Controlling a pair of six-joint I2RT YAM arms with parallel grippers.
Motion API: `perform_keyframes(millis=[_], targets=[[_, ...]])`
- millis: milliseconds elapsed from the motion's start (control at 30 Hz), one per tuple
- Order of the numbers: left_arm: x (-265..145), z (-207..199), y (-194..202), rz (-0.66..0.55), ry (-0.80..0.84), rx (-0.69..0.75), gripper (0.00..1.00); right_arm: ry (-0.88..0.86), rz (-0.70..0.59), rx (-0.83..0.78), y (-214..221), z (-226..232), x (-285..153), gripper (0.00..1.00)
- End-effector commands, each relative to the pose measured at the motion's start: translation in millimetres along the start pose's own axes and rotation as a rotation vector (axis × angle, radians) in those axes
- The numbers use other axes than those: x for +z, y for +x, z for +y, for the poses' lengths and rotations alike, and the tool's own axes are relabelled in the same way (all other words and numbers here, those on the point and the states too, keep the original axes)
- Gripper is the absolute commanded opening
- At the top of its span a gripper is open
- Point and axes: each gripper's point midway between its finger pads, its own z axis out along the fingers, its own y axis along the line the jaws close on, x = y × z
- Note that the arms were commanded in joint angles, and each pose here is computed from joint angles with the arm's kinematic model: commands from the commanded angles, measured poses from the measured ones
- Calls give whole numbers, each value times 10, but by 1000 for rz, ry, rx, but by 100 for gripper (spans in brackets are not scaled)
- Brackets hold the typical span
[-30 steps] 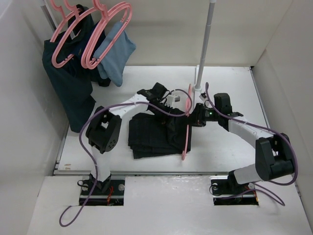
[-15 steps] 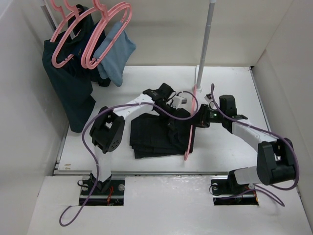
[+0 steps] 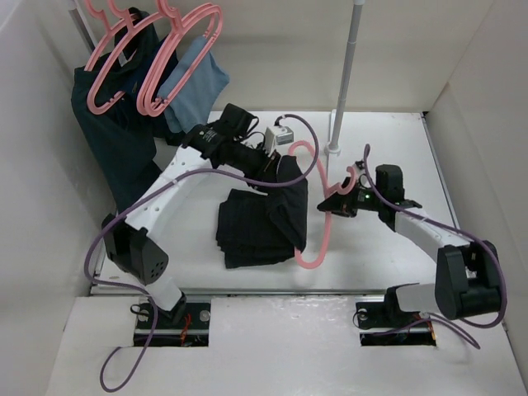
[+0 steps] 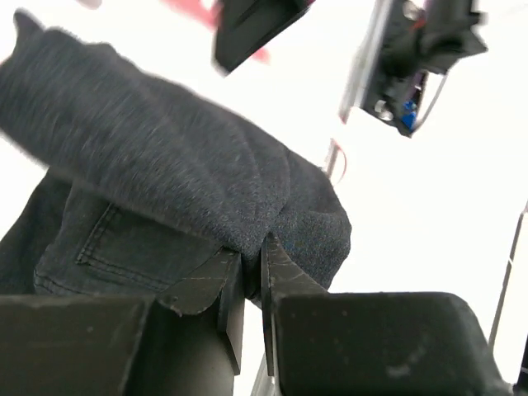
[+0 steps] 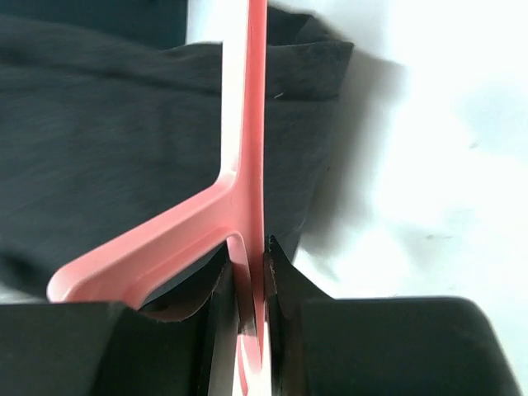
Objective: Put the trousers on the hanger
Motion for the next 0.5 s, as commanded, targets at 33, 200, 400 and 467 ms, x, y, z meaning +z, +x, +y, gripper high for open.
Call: perform_keyframes(millis=[33, 200, 400, 467], targets=[[-265, -350, -213, -85, 76, 104, 0, 77, 11, -36, 41, -120, 241, 0], [-427, -224, -239, -112, 17, 89, 0, 105, 41, -36, 100, -168, 382, 0], [-784, 361, 31, -94, -172, 19, 0, 132, 18, -10, 129, -299, 289, 0], [-847, 611, 350, -24, -248, -36, 0, 149, -13, 15, 120, -405, 179, 0]])
